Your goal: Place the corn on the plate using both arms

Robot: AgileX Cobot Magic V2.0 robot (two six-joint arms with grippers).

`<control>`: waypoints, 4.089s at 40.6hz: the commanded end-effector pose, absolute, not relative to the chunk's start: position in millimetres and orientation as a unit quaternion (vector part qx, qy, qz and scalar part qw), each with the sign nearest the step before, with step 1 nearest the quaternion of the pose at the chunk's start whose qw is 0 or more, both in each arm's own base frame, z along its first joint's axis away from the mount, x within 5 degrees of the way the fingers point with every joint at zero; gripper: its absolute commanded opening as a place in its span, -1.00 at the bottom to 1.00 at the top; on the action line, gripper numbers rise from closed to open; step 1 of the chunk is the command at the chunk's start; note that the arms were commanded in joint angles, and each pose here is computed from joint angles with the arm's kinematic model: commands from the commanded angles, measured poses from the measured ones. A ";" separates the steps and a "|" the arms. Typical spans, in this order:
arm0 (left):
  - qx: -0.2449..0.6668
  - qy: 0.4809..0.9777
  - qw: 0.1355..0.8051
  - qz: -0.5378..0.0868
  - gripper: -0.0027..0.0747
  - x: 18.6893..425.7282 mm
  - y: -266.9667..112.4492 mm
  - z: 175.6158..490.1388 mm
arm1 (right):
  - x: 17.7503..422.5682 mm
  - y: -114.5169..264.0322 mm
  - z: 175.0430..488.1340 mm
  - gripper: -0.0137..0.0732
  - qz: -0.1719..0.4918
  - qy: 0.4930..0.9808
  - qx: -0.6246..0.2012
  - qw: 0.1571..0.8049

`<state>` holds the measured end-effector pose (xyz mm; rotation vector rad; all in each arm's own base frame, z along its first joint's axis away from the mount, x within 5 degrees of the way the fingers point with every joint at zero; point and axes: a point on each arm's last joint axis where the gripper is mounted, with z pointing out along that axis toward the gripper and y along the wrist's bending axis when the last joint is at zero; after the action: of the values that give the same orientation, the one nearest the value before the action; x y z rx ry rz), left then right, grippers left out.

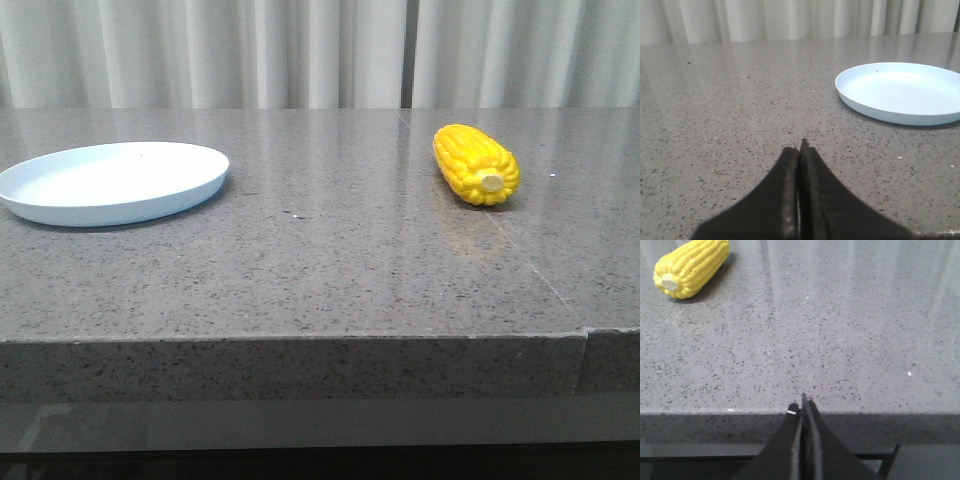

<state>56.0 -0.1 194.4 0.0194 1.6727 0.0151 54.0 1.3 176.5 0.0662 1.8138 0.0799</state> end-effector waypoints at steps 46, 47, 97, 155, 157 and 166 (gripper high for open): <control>0.005 0.704 0.710 0.003 -0.98 54.9 -0.2 203.2 | 54.4 0.9 190.4 -0.96 0.036 0.749 0.031 0.661; 0.005 0.704 0.711 0.003 -0.98 54.9 -0.2 203.4 | 54.4 0.9 190.6 -0.96 0.036 0.748 0.031 0.662; 0.007 0.697 0.717 0.008 -0.97 78.3 0.1 348.8 | 82.3 1.5 361.1 -0.95 0.039 0.738 0.030 0.673; 0.037 0.872 0.487 -0.013 0.67 230.5 -11.3 357.6 | 82.2 1.5 360.7 0.61 0.039 0.740 0.030 0.671; 0.047 0.885 0.463 -0.018 0.67 242.4 -17.0 354.5 | 82.2 1.5 360.7 0.61 0.039 0.740 0.030 0.671; 0.069 0.940 0.332 -0.045 0.67 292.3 -38.1 334.3 | 82.2 1.5 360.7 0.61 0.039 0.740 0.030 0.671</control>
<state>279.0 -30.1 321.5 0.1747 2.4626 -0.0731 80.9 1.9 343.2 0.0617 1.7666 0.0829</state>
